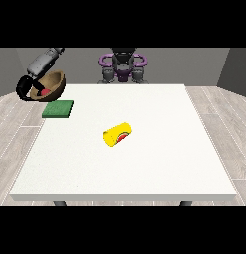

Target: Pick the cup and pour the ball into the bowl, then pick the bowl and place it on the pad

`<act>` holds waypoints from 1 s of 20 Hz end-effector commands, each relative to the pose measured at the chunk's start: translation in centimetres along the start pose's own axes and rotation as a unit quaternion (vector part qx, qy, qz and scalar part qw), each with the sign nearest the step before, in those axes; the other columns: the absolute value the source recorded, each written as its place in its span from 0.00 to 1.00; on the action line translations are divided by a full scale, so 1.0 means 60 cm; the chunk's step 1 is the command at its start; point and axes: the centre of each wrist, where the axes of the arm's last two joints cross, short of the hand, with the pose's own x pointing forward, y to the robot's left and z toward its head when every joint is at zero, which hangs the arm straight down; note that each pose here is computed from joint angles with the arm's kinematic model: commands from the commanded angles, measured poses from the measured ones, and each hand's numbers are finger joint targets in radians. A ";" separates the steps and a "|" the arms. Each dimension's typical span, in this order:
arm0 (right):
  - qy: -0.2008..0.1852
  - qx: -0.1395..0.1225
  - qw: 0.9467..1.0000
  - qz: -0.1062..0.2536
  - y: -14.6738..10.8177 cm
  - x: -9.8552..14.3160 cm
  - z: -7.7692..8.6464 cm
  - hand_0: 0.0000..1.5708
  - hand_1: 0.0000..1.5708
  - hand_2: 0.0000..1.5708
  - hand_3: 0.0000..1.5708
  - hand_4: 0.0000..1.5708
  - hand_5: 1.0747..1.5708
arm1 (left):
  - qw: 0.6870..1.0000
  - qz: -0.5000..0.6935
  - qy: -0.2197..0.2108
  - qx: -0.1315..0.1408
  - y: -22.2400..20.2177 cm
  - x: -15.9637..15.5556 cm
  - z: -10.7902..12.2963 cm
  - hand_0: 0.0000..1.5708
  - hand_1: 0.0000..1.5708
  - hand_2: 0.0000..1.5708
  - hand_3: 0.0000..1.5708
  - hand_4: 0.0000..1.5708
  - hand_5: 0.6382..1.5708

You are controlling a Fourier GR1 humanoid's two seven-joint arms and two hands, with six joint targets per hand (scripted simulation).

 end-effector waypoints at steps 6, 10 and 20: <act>0.024 0.016 0.999 -0.041 0.074 -0.078 0.011 1.00 1.00 1.00 0.82 0.74 1.00 | 1.000 -0.006 0.002 0.017 0.016 0.012 0.001 0.00 0.00 0.00 0.00 0.00 0.95; 0.041 -0.004 0.998 -0.055 0.043 -0.069 0.007 1.00 1.00 1.00 0.80 0.68 1.00 | 1.000 0.005 -0.009 -0.007 0.016 0.021 0.002 0.00 0.00 0.00 0.00 0.00 0.95; 0.039 -0.100 0.989 -0.101 -0.050 -0.035 0.011 0.45 0.45 0.38 0.64 0.00 0.93 | 0.998 -0.007 -0.053 0.018 0.037 0.066 0.008 0.00 0.00 0.00 0.00 0.00 0.94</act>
